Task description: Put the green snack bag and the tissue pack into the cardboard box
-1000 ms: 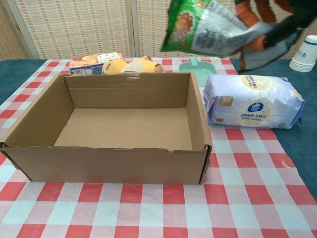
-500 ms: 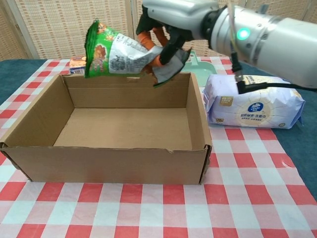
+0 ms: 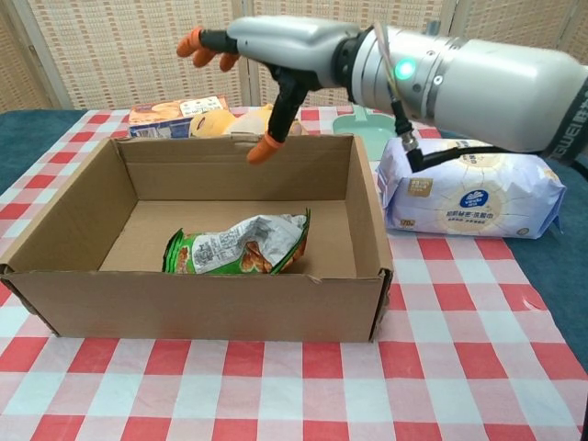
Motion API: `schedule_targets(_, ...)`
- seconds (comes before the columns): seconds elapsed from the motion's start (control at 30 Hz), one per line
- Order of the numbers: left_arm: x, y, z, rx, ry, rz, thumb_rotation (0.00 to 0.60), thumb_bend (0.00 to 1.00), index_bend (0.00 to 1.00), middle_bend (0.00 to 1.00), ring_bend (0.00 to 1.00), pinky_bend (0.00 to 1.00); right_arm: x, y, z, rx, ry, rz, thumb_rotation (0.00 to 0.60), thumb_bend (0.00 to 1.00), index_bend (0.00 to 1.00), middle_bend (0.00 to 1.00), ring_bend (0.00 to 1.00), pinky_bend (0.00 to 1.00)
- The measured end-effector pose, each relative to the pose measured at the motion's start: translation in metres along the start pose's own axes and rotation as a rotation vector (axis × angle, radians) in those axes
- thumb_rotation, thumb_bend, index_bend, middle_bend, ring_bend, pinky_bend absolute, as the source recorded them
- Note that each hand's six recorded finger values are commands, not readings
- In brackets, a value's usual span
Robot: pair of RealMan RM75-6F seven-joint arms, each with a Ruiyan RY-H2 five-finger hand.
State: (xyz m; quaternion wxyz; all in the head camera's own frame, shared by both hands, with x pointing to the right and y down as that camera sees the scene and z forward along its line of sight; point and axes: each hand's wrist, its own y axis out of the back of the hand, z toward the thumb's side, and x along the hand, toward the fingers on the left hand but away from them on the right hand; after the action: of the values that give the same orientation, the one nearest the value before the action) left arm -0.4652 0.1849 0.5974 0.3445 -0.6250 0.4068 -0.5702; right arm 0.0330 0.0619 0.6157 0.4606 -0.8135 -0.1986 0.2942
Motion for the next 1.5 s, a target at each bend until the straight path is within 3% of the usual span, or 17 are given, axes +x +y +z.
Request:
schedule_targets(0.17, -0.001, -0.001, 0.001, 0.002, -0.002, -0.006, 0.6, 0.19, 0.0, 0.0, 0.0, 0.1, 0.026, 0.033, -0.019, 0.082, -0.045, -0.077, 0.6, 0.0, 0.0, 0.05, 0.0, 0.06)
schedule_targets(0.27, -0.001, -0.002, 0.002, 0.004, -0.007, -0.006, 0.6, 0.19, 0.0, 0.0, 0.0, 0.1, 0.053, 0.05, -0.041, 0.145, -0.118, -0.088, 0.6, 0.0, 0.0, 0.05, 0.0, 0.06)
schedule_targets(0.4, -0.002, -0.003, 0.005, 0.01, -0.013, -0.01, 0.6, 0.19, 0.0, 0.0, 0.0, 0.1, 0.097, 0.064, -0.083, 0.204, -0.279, -0.046, 0.6, 0.0, 0.0, 0.04, 0.0, 0.06)
schedule_targets(0.47, -0.002, -0.003, 0.008, 0.012, -0.018, -0.011, 0.6, 0.19, 0.0, 0.0, 0.0, 0.1, 0.127, 0.065, -0.109, 0.208, -0.396, -0.003, 0.6, 0.0, 0.0, 0.03, 0.0, 0.04)
schedule_targets(0.57, -0.002, -0.004, 0.011, 0.016, -0.026, -0.013, 0.6, 0.19, 0.0, 0.0, 0.0, 0.1, 0.177, 0.055, -0.142, 0.181, -0.563, 0.062, 0.6, 0.0, 0.0, 0.02, 0.0, 0.02)
schedule_targets(0.67, -0.002, -0.006, 0.013, 0.02, -0.03, -0.016, 0.6, 0.19, 0.0, 0.0, 0.0, 0.1, 0.211, 0.042, -0.159, 0.146, -0.648, 0.094, 0.6, 0.0, 0.0, 0.02, 0.0, 0.01)
schedule_targets(0.93, -0.004, -0.005, 0.021, 0.019, -0.062, -0.008, 0.6, 0.19, 0.0, 0.0, 0.0, 0.1, 0.235, 0.022, -0.193, 0.061, -0.712, 0.119, 0.6, 0.0, 0.0, 0.0, 0.0, 0.0)
schedule_targets(1.5, -0.002, -0.002, 0.017, 0.007, -0.056, -0.005, 0.6, 0.19, 0.0, 0.0, 0.0, 0.1, 0.201, -0.02, -0.199, 0.011, -0.63, 0.181, 0.6, 0.0, 0.0, 0.0, 0.0, 0.0)
